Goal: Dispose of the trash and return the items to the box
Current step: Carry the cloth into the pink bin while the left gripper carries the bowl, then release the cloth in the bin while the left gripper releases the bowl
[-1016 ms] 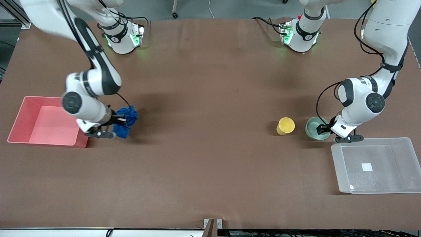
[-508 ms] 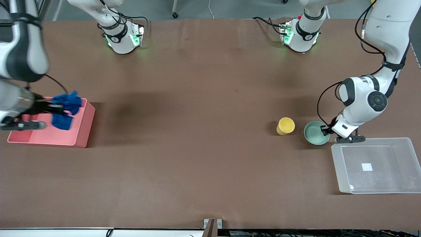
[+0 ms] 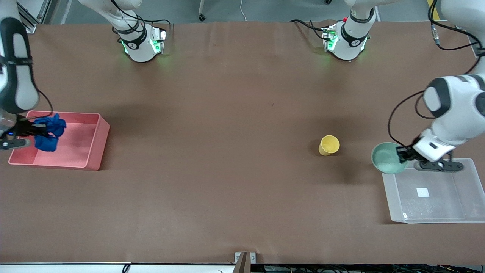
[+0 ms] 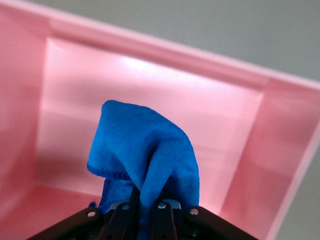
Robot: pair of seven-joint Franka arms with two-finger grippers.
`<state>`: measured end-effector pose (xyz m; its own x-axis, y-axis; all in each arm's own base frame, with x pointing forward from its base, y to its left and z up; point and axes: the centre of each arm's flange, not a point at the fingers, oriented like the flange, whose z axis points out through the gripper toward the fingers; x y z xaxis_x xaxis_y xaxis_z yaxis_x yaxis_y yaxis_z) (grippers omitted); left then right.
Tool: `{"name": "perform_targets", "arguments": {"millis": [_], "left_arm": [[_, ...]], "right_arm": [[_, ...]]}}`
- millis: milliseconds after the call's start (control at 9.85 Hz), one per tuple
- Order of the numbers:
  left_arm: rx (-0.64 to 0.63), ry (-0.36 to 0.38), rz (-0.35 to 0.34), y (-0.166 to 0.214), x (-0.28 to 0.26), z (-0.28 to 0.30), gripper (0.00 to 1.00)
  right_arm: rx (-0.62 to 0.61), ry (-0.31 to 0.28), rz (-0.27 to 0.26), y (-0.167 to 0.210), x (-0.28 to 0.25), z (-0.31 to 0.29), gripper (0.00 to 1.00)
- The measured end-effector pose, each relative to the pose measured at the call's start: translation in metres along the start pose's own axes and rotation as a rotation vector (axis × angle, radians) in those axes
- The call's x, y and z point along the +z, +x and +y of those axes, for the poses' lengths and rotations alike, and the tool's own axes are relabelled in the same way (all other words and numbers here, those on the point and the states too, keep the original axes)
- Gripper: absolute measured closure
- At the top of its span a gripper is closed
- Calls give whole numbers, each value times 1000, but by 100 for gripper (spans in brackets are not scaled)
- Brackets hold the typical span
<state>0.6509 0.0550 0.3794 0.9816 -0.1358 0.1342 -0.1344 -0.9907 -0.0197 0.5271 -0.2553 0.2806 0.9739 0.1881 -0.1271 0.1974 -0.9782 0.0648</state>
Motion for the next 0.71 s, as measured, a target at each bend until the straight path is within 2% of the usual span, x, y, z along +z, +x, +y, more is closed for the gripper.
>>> {"name": "perform_targets", "arguments": {"millis": [102,305,711], "left_arm": [[28,-3,0,21,-1,-20,96],[89,-5,8,53,30,-72,96],[116,21,22,66,105,-134,96]], "right_arm": [[6,11,-11,-1,21,-5,90],[21,25,-5,2,37,-8,89],[42,32,39,15,31,-9,36]]}}
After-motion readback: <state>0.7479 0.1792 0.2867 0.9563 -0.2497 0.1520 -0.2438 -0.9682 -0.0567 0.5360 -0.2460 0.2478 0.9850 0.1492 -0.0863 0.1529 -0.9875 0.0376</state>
